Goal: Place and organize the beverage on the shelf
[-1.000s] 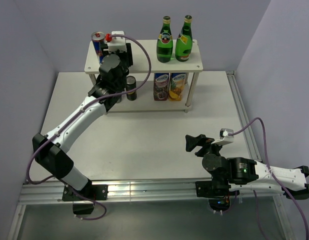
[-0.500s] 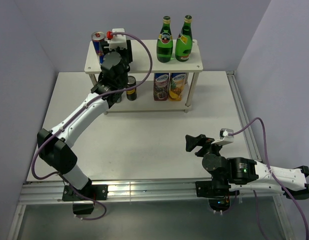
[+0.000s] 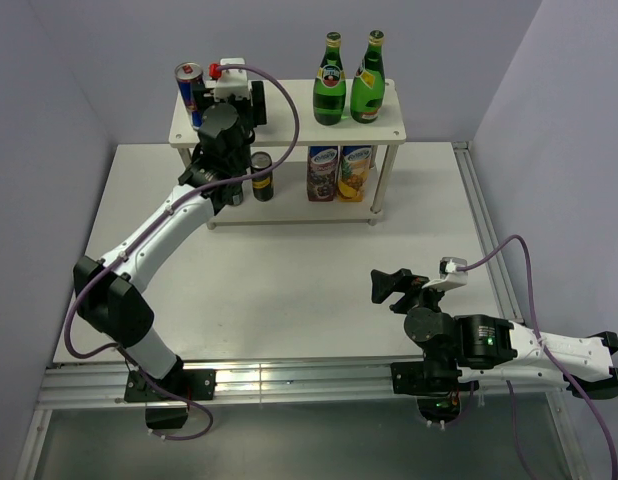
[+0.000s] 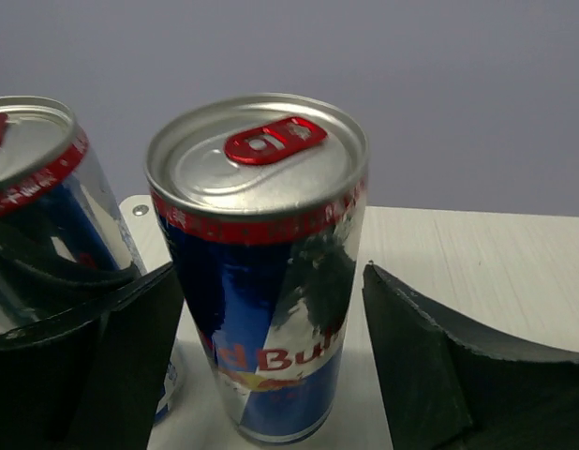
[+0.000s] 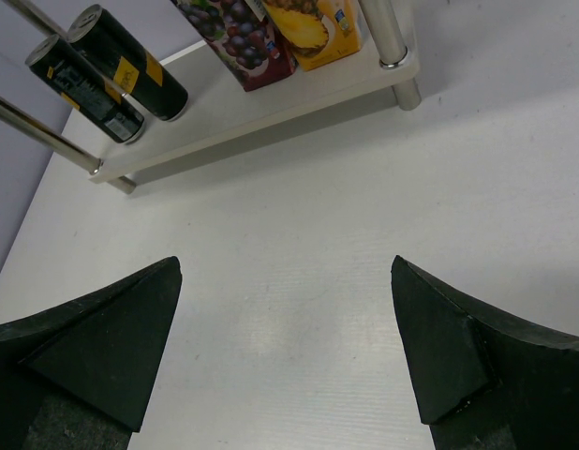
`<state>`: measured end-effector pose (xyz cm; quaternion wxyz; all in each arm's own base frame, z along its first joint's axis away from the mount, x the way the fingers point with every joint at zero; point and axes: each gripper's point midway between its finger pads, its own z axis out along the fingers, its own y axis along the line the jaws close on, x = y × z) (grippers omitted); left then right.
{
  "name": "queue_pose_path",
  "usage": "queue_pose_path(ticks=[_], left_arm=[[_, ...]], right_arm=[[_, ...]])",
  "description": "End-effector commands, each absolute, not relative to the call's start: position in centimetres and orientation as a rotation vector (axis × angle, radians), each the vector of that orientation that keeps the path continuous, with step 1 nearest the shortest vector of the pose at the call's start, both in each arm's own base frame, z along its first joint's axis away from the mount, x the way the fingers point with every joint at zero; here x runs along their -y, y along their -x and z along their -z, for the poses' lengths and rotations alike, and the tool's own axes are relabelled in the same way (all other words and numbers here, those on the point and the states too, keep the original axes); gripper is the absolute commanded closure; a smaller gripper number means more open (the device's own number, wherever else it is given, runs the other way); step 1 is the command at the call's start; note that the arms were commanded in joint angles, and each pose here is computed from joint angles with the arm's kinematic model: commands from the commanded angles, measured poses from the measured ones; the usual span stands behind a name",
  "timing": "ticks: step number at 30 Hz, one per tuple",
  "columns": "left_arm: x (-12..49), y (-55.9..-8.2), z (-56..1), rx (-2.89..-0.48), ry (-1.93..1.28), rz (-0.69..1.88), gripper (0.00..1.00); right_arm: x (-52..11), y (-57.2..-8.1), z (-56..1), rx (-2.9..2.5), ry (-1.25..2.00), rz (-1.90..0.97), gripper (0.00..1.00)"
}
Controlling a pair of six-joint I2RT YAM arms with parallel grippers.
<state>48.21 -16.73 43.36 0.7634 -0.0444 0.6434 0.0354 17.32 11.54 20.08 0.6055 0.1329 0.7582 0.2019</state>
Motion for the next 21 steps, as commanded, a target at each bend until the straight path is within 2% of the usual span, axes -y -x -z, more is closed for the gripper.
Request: queue_pose_path(ticks=[1,5,14,21], left_arm=[[16.0,-47.6,-44.5,-1.377,0.109,-0.055,0.18],[16.4,-47.5,-44.3,-1.384,0.099,-0.032,0.09],[16.7,-46.7,-43.6,-1.417,0.079,0.018,0.01],[17.3,-44.7,-42.0,-1.448,0.096,0.100,0.01]], right_arm=[[-11.3,-17.5,-20.4,-1.727,-0.341,-0.467,0.00],[-11.4,-17.5,-20.3,-1.728,-0.339,-0.466,0.00],[-11.3,-17.5,-20.4,-1.727,-0.342,-0.470,0.00],[-11.2,-17.5,-20.4,-1.724,-0.349,-0.473,0.00]])
